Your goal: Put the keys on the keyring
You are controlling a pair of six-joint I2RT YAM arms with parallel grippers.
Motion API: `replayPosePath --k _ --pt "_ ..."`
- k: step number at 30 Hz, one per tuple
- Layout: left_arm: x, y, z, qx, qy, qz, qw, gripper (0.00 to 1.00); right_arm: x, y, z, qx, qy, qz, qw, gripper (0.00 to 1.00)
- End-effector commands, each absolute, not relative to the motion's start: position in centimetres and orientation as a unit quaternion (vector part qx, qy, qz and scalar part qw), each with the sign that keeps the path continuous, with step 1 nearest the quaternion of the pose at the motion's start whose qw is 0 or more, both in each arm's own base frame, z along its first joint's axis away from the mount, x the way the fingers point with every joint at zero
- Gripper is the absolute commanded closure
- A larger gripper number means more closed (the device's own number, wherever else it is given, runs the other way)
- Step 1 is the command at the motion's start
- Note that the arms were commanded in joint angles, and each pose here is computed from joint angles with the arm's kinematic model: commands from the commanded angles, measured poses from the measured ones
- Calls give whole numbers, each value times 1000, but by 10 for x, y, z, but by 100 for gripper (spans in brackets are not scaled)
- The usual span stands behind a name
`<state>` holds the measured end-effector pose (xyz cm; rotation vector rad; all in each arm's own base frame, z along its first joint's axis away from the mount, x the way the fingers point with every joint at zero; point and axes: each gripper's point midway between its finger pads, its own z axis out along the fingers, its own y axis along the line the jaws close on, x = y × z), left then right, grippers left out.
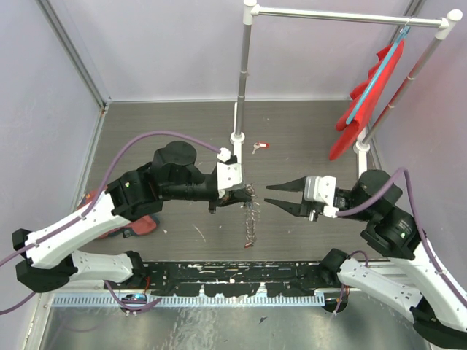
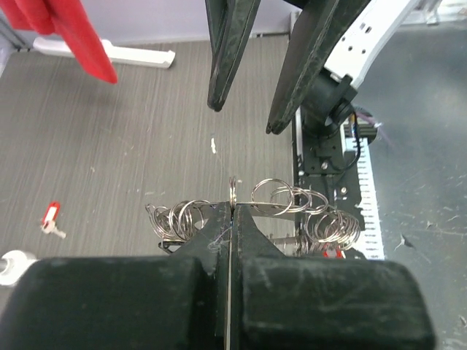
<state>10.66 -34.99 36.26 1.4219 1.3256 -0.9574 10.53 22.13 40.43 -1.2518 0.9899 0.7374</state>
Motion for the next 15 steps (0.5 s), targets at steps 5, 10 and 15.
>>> replayPosePath --k 5,10,15 --pt "119 -329 354 613 579 -311 439 100 116 231 389 -531 493 346 596 65" --pt "126 -319 348 612 601 -280 431 100 114 240 386 -518 510 382 571 67" --pt "131 -309 347 599 615 -264 440 100 120 240 388 -439 580 420 542 69"
